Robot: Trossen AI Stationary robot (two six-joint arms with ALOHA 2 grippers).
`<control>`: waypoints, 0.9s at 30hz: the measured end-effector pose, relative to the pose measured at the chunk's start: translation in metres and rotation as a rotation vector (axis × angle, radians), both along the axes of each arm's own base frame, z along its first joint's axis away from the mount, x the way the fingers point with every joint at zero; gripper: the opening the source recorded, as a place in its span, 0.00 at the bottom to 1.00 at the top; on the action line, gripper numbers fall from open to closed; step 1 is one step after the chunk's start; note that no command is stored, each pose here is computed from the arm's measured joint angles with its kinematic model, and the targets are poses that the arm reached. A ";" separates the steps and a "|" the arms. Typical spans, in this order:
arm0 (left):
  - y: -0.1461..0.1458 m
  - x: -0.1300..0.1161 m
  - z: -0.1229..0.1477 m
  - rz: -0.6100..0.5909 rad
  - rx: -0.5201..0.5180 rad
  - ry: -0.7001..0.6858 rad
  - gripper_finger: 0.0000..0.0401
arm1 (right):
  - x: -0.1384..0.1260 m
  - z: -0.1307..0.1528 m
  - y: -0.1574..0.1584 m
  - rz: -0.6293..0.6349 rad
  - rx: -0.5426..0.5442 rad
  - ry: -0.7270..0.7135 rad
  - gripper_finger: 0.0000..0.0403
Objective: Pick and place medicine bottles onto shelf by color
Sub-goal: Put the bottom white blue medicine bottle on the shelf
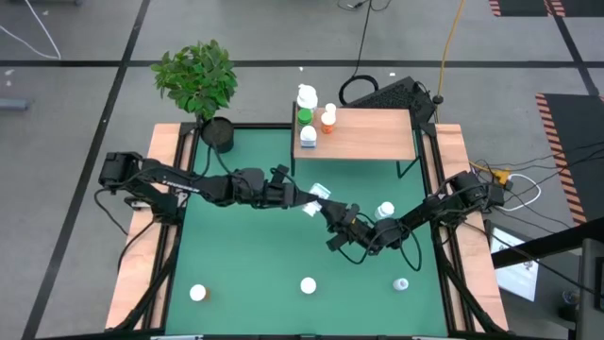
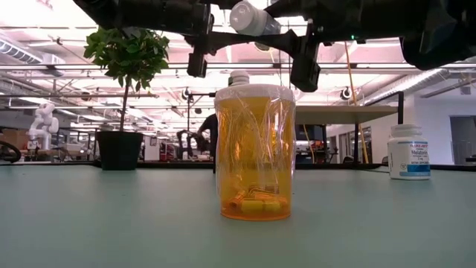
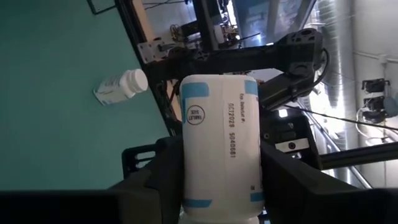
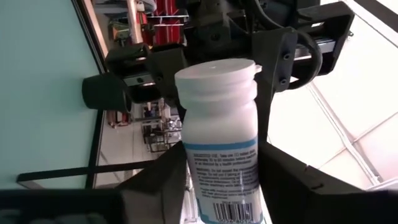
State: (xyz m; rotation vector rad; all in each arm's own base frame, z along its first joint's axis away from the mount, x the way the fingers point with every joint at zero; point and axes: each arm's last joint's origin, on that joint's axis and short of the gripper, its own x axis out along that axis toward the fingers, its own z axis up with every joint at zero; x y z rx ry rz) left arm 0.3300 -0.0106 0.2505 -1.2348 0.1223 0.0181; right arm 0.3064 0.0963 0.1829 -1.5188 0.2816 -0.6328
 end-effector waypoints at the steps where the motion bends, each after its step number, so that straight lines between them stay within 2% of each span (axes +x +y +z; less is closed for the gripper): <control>1: 0.000 0.000 0.000 0.003 0.010 -0.001 0.44 | 0.000 0.000 0.000 -0.001 -0.003 0.002 0.37; 4: 0.000 0.000 -0.001 0.010 0.026 0.010 0.48 | -0.001 0.000 0.002 0.006 -0.005 0.003 0.36; 8: -0.001 0.000 -0.002 0.002 0.084 0.013 0.52 | -0.002 0.000 0.006 0.023 0.024 -0.015 0.40; 11: -0.001 0.000 0.000 -0.012 0.196 -0.009 0.55 | -0.003 0.000 0.009 0.043 0.075 -0.047 0.41; 19: -0.002 0.001 0.004 -0.046 0.603 -0.084 0.68 | -0.009 0.000 0.022 0.049 0.189 -0.100 0.40; 25: 0.002 0.001 0.009 -0.026 0.807 -0.129 0.78 | -0.015 -0.001 0.034 0.102 0.333 -0.184 0.41; 27: 0.004 0.000 0.014 -0.007 0.835 -0.153 0.80 | -0.016 -0.002 0.036 0.124 0.349 -0.188 0.41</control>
